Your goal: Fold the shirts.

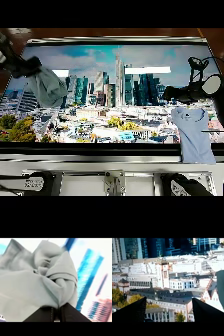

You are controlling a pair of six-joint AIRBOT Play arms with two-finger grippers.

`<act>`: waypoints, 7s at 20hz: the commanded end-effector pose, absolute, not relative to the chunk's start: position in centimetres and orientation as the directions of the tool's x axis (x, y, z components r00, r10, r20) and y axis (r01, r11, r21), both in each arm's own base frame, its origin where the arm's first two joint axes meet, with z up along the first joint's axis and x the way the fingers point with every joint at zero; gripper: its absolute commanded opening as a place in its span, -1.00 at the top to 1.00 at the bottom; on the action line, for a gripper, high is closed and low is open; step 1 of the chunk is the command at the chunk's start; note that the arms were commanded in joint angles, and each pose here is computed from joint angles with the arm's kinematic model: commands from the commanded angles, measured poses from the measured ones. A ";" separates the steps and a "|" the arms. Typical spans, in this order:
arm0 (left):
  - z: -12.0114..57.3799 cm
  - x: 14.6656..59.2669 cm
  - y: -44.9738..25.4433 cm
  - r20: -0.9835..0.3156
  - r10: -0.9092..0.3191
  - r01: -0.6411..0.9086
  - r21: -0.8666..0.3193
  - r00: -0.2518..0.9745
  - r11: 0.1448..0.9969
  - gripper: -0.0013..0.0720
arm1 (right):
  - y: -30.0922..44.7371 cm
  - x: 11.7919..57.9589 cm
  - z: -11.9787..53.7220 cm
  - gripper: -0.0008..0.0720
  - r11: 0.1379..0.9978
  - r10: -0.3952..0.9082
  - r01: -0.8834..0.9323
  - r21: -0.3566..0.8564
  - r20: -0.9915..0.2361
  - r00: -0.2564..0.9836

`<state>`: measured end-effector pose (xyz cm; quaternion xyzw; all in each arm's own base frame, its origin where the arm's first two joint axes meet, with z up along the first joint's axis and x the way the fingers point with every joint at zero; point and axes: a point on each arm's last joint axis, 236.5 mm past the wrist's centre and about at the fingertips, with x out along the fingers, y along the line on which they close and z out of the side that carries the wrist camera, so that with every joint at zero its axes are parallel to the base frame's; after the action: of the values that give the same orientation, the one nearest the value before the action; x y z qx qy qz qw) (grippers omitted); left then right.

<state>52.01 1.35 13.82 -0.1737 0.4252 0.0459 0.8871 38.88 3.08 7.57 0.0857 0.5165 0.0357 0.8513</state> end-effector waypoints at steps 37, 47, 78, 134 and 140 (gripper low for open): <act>-6.3 25.6 -16.0 -0.843 -0.537 -0.202 -0.520 -0.034 0.830 -0.97 | -1.6 33.0 0.4 -0.92 0.861 0.455 0.171 0.478 -0.876 0.158; -10.6 28.8 -19.9 -0.799 -0.592 -0.360 -0.587 0.111 0.725 -0.97 | 1.2 34.0 -4.0 -0.93 0.845 0.518 0.121 0.520 -0.854 0.053; 48.5 26.3 -9.3 0.032 -0.394 0.385 -0.299 0.918 0.873 0.86 | 7.2 31.7 38.9 0.80 0.921 0.329 -0.372 -0.114 -0.279 0.902; -11.5 29.4 -18.5 -0.746 -0.658 -0.341 -0.647 0.099 0.682 -0.64 | -5.9 28.3 -1.3 -0.86 0.887 0.293 0.259 0.383 -0.899 0.327; -12.3 31.3 -19.7 -0.737 -0.665 -0.320 -0.662 0.118 0.677 -0.62 | -6.7 26.8 -2.1 -0.86 0.909 0.259 0.258 0.326 -0.930 0.262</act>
<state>29.87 -19.56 -11.46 -0.3821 0.6651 -0.1410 0.6259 27.53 -6.36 -1.74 0.2229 0.5951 0.0059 0.7721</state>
